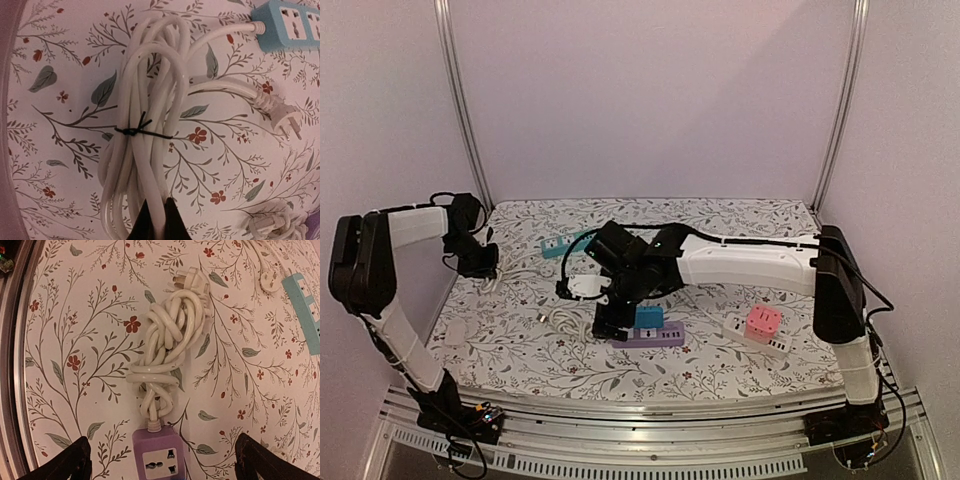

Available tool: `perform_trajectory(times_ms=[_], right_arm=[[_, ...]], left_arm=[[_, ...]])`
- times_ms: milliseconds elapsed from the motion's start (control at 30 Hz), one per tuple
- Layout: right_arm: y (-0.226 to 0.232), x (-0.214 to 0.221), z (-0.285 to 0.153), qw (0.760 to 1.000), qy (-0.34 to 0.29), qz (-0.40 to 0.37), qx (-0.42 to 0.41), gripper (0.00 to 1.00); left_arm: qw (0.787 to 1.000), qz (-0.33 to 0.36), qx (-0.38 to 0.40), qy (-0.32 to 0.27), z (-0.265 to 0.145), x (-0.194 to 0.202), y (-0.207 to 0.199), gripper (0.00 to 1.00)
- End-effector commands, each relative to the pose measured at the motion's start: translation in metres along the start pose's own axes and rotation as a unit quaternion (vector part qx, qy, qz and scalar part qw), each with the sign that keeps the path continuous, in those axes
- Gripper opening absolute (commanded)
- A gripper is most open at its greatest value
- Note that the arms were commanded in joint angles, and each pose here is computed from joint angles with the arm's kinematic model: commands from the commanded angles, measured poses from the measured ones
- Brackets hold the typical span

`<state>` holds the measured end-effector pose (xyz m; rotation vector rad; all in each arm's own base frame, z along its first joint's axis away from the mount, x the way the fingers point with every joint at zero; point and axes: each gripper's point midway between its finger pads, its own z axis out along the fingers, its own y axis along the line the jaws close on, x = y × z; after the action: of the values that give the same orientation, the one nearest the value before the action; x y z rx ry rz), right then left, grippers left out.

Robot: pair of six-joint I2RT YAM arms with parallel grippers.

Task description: Insert the plug

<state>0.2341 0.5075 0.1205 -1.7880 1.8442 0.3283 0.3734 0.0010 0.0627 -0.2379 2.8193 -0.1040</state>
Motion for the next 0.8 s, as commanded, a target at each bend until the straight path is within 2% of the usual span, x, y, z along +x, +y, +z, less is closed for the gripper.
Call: perform_trajectory(times_ms=[0, 333, 533, 767], right_arm=[[0.007, 0.048, 0.032, 0.993, 0.117, -0.021, -0.002, 0.99], [0.003, 0.073, 0.057, 0.982, 0.18, -0.045, 0.015, 0.98], [0.003, 0.083, 0.072, 0.976, 0.209, -0.059, 0.011, 0.72], [-0.014, 0.094, 0.071, 0.972, 0.227, -0.051, 0.04, 0.51]], left_arm=[[0.998, 0.043, 0.034, -0.03, -0.018, 0.01, -0.009, 0.0], [0.992, 0.1, 0.062, -0.048, -0.036, 0.033, -0.017, 0.0], [0.991, 0.106, 0.065, -0.052, -0.037, 0.034, -0.019, 0.0], [0.986, 0.158, 0.043, -0.034, -0.038, 0.044, -0.012, 0.0]])
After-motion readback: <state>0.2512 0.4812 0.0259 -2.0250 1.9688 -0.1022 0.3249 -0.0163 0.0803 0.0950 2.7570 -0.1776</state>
